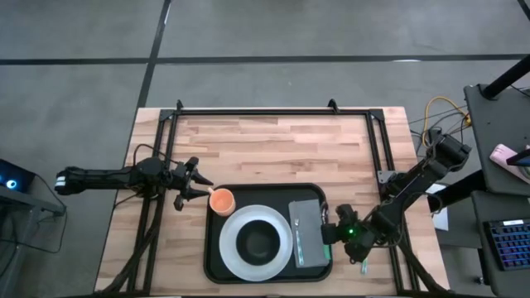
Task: Set up tray
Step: Put the green spoon to the right of the green knife on the gray napkin on the black tray
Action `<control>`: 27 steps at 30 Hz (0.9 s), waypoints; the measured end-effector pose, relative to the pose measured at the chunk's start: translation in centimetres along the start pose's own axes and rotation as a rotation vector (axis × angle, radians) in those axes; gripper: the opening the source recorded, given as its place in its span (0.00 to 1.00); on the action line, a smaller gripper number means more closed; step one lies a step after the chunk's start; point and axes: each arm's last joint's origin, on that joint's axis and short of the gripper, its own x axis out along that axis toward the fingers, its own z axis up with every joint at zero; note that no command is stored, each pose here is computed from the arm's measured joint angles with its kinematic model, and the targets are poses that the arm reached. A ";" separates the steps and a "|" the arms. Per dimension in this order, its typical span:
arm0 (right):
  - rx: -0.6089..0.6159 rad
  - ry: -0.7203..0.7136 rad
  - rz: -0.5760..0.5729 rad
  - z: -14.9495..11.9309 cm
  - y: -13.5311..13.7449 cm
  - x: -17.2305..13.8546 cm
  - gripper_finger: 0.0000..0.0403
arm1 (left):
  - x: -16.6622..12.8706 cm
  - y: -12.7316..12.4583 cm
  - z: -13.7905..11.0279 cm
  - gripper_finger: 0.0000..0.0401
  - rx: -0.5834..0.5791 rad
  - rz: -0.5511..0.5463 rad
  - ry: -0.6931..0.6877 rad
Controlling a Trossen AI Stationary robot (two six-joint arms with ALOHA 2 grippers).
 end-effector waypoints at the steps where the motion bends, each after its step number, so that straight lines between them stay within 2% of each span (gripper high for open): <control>1: -0.001 -0.001 -0.001 0.0 0.0 0.0 0.09 | 0.0 0.0 0.0 0.38 0.000 0.000 0.000; 14: 0.051 -0.004 0.016 0.5 0.6 0.4 0.09 | 0.0 0.0 0.0 0.38 0.000 0.000 0.000; 27: 0.063 0.018 -0.021 -0.8 1.2 1.8 0.09 | 0.0 0.0 0.0 0.38 0.000 0.000 0.000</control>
